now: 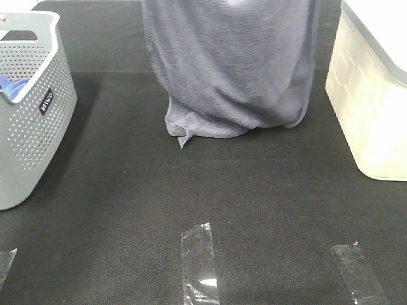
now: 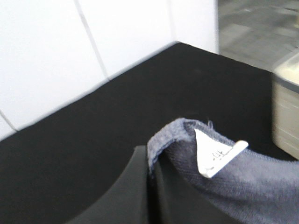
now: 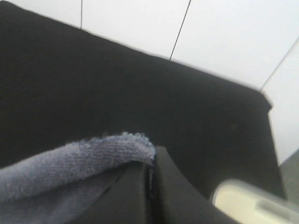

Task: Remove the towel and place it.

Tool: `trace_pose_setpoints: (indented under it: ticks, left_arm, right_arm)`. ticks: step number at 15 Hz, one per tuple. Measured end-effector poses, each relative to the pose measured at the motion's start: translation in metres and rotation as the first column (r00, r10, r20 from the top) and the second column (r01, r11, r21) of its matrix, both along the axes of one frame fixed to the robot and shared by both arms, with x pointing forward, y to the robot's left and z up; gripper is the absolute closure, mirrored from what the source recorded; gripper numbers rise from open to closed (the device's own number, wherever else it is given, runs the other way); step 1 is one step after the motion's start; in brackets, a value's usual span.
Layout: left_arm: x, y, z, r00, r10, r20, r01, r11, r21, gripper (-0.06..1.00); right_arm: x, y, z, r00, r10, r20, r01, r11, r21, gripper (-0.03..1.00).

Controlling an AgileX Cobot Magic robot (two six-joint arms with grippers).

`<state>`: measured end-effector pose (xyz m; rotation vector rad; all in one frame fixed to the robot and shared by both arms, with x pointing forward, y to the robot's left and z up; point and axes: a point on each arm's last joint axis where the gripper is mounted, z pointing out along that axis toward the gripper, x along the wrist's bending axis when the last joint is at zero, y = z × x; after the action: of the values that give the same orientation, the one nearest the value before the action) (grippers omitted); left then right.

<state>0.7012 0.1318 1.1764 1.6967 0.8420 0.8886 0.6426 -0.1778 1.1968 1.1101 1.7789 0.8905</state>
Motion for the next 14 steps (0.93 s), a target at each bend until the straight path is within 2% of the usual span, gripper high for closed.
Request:
trace_pose_setpoints:
  ticks: [1, 2, 3, 5, 6, 8, 9, 10, 11, 12, 13, 14]
  left_arm:
    - [0.02, -0.001, -0.017, 0.995, 0.055, 0.087, -0.055, 0.998, 0.001, 0.94]
    - [0.035, 0.0, -0.026, 0.969, 0.117, 0.218, -0.114, 0.993, -0.024, 0.94]
    - [0.043, 0.002, -0.026, 0.921, 0.175, 0.348, -0.159, 0.984, -0.075, 0.94]
    - [0.035, 0.013, 0.004, 0.783, 0.278, 0.557, -0.195, 0.959, -0.205, 0.94]
    - [0.029, 0.016, 0.017, 0.744, 0.3, 0.597, -0.195, 0.952, -0.236, 0.94]
    - [-0.004, 0.029, 0.073, 0.62, 0.357, 0.699, -0.166, 0.93, -0.328, 0.94]
    - [-0.004, 0.029, 0.073, 0.62, 0.357, 0.699, -0.166, 0.93, -0.328, 0.94]
    - [-0.003, 0.028, 0.072, 0.657, 0.335, 0.675, -0.167, 0.938, -0.303, 0.94]
    - [0.01, 0.017, 0.043, 0.832, 0.222, 0.509, -0.16, 0.974, -0.163, 0.94]
    - [0.017, 0.011, 0.023, 0.906, 0.164, 0.391, -0.142, 0.986, -0.085, 0.94]
    - [0.019, 0.006, 0.005, 0.96, 0.109, 0.259, -0.109, 0.994, -0.012, 0.94]
    - [0.017, 0.003, -0.011, 0.991, 0.057, 0.118, -0.064, 0.996, 0.056, 0.94]
  right_arm:
    - [0.017, 0.005, -0.009, 0.996, 0.025, 0.087, -0.021, 0.999, -0.046, 0.97]
    - [0.032, 0.012, -0.012, 0.979, 0.064, 0.193, -0.051, 0.996, -0.075, 0.97]
    - [0.038, 0.016, -0.005, 0.953, 0.091, 0.287, -0.072, 0.994, -0.078, 0.97]
    - [0.031, 0.017, 0.037, 0.881, 0.11, 0.46, -0.098, 0.994, -0.05, 0.97]
    - [0.026, 0.016, 0.051, 0.86, 0.109, 0.498, -0.101, 0.994, -0.043, 0.97]
    - [0.007, 0.009, 0.085, 0.817, 0.092, 0.57, -0.088, 0.996, -0.034, 0.97]
    - [0.007, 0.009, 0.085, 0.817, 0.092, 0.57, -0.088, 0.996, -0.034, 0.97]
    - [0.01, 0.005, 0.078, 0.862, 0.062, 0.503, -0.048, 0.998, -0.041, 0.97]
    - [0.014, 0.001, 0.062, 0.923, 0.013, 0.386, 0.008, 0.999, -0.053, 0.97]
    - [0.016, -0.002, 0.05, 0.955, -0.021, 0.296, 0.039, 0.998, -0.053, 0.97]
    - [0.016, -0.003, 0.037, 0.979, -0.052, 0.195, 0.062, 0.997, -0.046, 0.97]
    - [0.016, -0.004, 0.023, 0.993, -0.076, 0.089, 0.079, 0.996, -0.036, 0.97]
